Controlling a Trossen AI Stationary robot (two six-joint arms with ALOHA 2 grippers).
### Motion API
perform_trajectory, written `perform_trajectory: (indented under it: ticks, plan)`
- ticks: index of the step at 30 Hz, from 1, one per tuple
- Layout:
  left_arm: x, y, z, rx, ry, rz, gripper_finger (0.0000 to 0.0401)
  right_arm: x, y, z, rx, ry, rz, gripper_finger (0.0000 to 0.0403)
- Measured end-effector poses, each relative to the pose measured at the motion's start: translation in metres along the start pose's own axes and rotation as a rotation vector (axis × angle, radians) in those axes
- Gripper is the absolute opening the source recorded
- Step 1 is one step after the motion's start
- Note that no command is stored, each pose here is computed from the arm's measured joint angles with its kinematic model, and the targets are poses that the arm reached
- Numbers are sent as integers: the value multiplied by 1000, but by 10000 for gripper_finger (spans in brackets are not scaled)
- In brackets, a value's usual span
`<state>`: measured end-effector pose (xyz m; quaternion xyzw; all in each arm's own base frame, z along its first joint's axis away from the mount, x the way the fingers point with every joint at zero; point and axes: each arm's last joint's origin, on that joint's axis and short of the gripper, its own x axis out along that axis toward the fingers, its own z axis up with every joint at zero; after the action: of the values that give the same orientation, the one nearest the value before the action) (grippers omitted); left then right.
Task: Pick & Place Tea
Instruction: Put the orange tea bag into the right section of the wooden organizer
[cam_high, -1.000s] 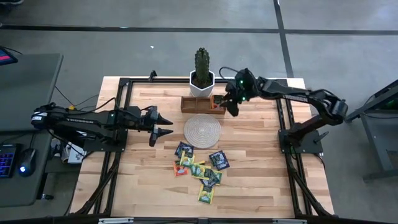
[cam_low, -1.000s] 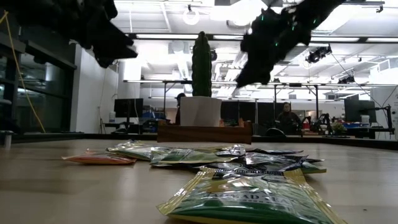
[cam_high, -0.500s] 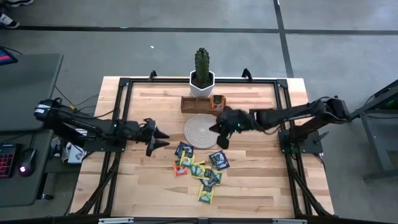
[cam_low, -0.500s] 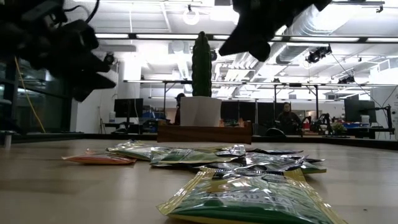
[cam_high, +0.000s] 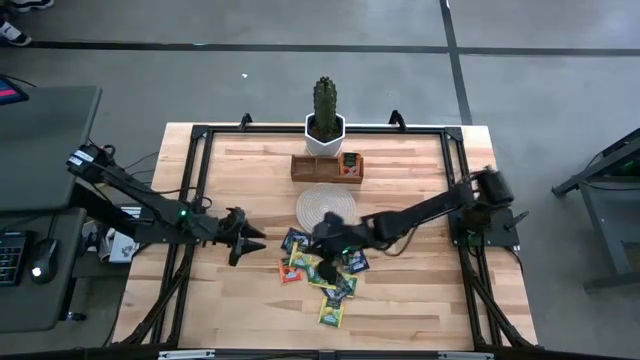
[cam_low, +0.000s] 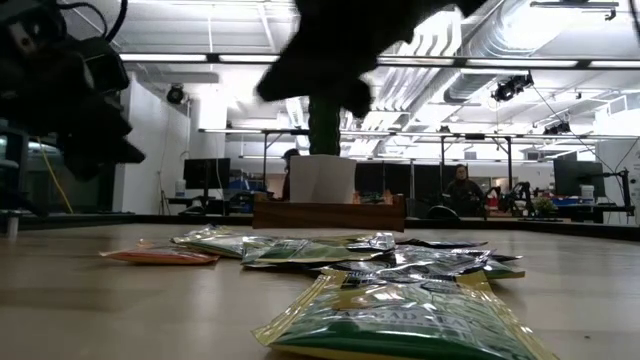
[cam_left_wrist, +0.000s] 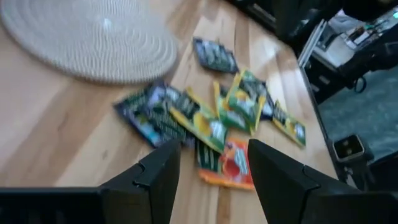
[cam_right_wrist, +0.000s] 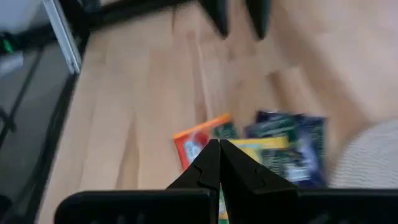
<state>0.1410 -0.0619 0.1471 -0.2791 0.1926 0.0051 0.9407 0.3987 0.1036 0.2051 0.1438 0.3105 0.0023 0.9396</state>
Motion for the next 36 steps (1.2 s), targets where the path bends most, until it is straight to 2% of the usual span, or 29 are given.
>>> perform_trajectory:
  ticks: [3,7,11,15,20,23,36]
  plan:
    - [2,-1,-8,-12,45,11,185,28,5,-4,-48,117,-6,1]
    - [5,-2,-15,-64,89,23,185,52,16,0,-59,174,-5,0]
    - [9,-1,-20,-120,113,41,185,73,22,-12,-81,246,-7,0]
    - [14,-2,-23,-152,112,37,185,76,33,-7,-73,214,24,0]
    - [21,-4,-26,-174,115,14,185,83,31,-22,-81,275,-4,0]
    - [27,-6,-28,-171,137,11,185,80,34,-17,-86,257,12,0]
    - [53,-17,-34,-152,196,52,185,87,30,-26,-101,287,-4,0]
